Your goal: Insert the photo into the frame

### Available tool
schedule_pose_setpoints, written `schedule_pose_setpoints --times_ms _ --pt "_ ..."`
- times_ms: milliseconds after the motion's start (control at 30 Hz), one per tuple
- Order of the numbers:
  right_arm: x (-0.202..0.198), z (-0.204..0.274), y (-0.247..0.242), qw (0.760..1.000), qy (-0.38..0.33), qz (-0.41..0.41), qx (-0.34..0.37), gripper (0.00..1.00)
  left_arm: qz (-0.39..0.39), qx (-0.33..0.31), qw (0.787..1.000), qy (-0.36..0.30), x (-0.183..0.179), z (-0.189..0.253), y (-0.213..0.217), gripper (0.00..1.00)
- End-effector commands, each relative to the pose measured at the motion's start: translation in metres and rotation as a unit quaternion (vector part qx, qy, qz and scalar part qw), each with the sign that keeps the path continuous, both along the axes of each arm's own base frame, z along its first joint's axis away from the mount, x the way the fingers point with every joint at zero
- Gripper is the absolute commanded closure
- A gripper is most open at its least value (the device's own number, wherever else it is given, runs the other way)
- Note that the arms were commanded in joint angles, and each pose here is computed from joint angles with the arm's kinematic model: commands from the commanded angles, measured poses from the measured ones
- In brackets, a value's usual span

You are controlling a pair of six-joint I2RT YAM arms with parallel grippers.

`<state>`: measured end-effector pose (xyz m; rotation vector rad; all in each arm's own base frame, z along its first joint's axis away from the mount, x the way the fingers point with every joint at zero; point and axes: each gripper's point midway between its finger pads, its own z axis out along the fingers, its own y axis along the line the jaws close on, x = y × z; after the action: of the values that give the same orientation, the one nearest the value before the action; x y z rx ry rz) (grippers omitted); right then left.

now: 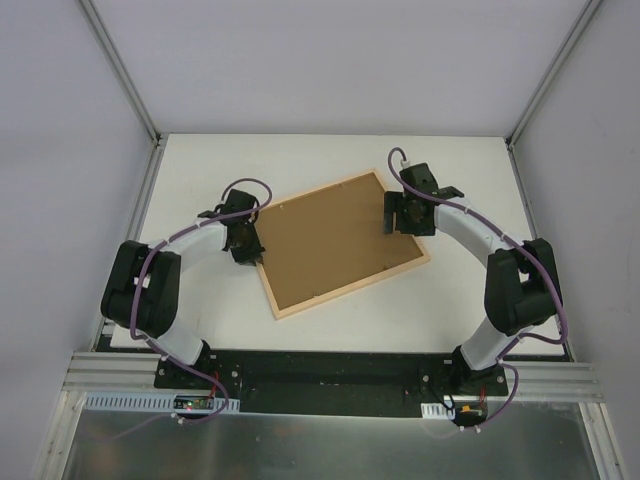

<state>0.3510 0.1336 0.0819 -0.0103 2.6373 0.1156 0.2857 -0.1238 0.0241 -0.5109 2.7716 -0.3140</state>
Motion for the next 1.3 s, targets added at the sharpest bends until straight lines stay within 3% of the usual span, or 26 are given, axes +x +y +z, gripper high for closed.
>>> schedule_pose_setpoints --times_ms 0,167,400,733,1133,1267 --pt "0.004 0.014 -0.004 1.000 -0.016 0.003 0.004 0.20 -0.072 0.076 0.994 -0.004 0.009 -0.001 0.021 1.00" --pt "0.003 0.011 -0.008 1.000 -0.011 0.001 0.000 0.21 -0.109 0.150 0.983 -0.003 0.026 0.004 0.046 1.00" --pt "0.000 -0.005 -0.025 1.000 0.006 -0.021 -0.019 0.20 -0.178 0.185 0.966 -0.019 0.039 0.010 0.068 1.00" --pt "-0.028 -0.038 -0.004 0.999 0.038 0.006 0.022 0.21 -0.190 0.166 0.967 -0.025 0.045 0.006 0.074 1.00" --pt "-0.030 -0.047 0.011 0.998 0.045 0.038 -0.016 0.25 -0.188 0.174 0.966 -0.030 0.047 0.008 0.077 1.00" --pt "-0.026 -0.047 0.009 0.998 0.044 0.035 -0.030 0.30 -0.187 0.172 0.967 -0.032 0.048 0.009 0.076 1.00"
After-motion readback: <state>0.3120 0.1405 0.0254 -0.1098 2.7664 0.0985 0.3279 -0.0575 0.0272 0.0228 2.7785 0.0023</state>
